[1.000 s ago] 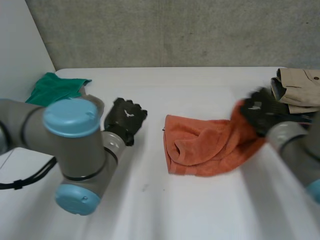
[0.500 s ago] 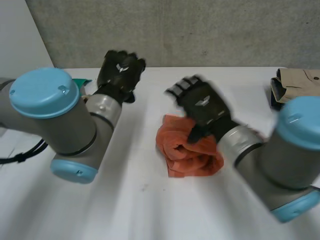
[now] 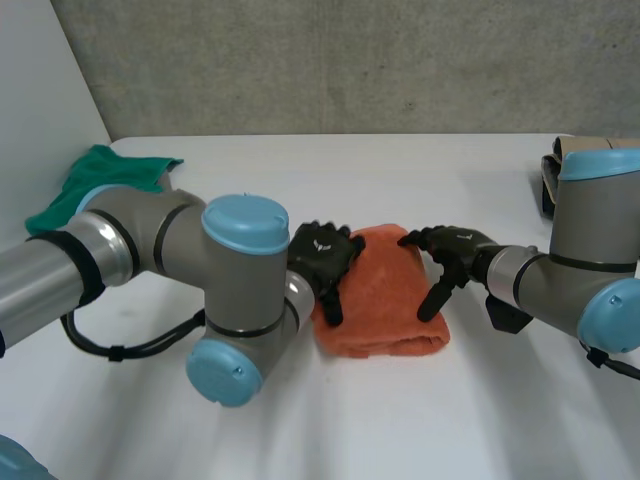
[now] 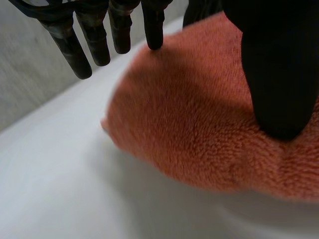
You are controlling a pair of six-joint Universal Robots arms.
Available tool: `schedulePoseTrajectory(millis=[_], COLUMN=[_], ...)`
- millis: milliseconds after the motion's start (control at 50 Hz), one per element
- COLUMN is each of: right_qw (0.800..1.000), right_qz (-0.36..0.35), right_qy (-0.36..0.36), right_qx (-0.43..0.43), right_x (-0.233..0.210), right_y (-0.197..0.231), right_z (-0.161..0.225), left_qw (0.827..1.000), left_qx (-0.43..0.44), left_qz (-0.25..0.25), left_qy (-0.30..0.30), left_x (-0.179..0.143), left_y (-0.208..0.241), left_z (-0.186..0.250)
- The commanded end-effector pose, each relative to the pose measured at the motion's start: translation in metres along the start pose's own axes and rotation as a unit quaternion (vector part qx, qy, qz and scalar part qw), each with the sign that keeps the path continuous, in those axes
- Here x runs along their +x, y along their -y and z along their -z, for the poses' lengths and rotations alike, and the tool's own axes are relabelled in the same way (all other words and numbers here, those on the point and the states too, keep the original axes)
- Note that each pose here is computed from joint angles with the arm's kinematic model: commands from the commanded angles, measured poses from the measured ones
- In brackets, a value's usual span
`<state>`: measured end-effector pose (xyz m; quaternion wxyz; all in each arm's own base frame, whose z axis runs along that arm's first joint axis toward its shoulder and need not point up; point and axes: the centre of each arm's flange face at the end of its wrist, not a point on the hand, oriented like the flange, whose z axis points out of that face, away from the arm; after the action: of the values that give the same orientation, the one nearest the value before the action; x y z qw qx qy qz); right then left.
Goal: Fold the laundry.
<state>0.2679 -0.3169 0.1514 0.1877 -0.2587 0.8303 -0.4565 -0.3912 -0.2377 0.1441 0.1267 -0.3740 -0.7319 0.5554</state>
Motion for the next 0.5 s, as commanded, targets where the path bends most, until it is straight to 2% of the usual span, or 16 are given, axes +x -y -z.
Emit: schedulePoseTrajectory(millis=[20, 140, 240, 300, 380, 500], right_qw=[0.997, 0.987, 0.978, 0.975, 0.964, 0.958], right_qz=[0.081, 0.15, 0.193, 0.204, 0.23, 0.246], right_qy=[-0.012, -0.06, -0.072, -0.075, -0.069, -0.04], right_qx=[-0.012, -0.019, 0.021, 0.045, 0.113, 0.141], right_x=[0.002, 0.006, -0.007, -0.012, -0.039, -0.069], right_y=[-0.008, -0.008, 0.004, 0.007, 0.018, -0.012], right_z=[-0.001, 0.003, 0.013, 0.019, 0.047, 0.07], left_qw=[0.999, 0.999, 0.998, 0.998, 0.994, 0.982], left_qx=[-0.042, -0.038, -0.025, 0.015, 0.089, 0.182], left_qz=[-0.013, -0.03, -0.05, -0.049, -0.045, -0.051], left_qy=[0.008, 0.013, 0.022, 0.035, 0.043, -0.016], left_x=[0.001, -0.003, -0.017, -0.027, -0.036, -0.043], left_y=[-0.015, -0.012, -0.003, 0.026, 0.068, 0.114], left_z=[0.011, 0.009, 0.008, 0.017, 0.029, 0.045])
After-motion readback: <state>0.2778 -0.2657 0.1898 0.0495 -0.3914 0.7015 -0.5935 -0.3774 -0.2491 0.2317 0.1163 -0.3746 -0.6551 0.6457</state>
